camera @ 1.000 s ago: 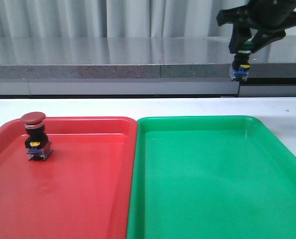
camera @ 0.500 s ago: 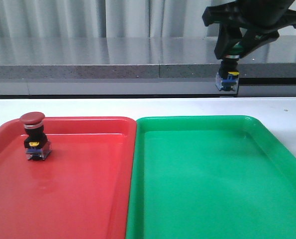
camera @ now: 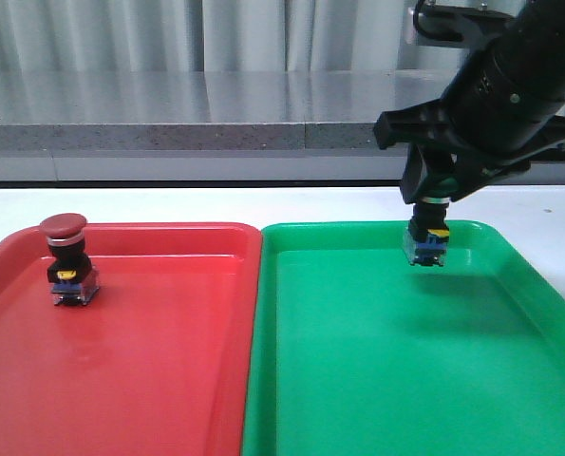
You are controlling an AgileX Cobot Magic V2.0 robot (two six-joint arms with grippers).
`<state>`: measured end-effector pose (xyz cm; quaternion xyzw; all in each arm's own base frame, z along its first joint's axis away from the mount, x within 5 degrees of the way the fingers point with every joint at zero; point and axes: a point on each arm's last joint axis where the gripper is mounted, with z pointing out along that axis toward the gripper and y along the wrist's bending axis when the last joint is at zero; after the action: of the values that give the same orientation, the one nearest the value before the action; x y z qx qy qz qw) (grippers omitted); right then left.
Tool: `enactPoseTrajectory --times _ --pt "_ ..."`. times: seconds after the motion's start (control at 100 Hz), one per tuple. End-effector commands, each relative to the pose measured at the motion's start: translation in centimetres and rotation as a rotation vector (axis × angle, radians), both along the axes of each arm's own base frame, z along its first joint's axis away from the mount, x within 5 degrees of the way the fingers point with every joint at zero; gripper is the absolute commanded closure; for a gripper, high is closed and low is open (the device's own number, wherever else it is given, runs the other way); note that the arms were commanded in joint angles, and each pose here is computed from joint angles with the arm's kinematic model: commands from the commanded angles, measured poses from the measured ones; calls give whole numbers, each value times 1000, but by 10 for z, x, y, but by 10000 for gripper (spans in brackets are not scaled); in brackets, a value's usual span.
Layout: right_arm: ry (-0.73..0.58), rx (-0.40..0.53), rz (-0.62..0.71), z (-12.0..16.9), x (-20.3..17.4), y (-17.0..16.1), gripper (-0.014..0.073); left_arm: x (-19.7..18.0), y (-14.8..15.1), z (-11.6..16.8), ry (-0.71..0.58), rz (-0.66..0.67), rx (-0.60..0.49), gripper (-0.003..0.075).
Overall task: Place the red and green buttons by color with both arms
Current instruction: 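Lift the green button with the right gripper and carry it over the green tray, then lower the green button into the green tray and open the right gripper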
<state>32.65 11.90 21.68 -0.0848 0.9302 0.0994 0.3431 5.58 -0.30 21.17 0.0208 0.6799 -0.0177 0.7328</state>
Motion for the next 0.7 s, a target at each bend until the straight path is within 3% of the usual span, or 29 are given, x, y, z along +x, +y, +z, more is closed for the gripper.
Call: enactPoseTrajectory --times 0.0,0.69 --pt "-119 45 -10 20 3 0 390 -2 0 1 -95 0 -18 739" --pt "-101 62 -28 9 6 2 390 -2 0 1 -95 0 -18 739"
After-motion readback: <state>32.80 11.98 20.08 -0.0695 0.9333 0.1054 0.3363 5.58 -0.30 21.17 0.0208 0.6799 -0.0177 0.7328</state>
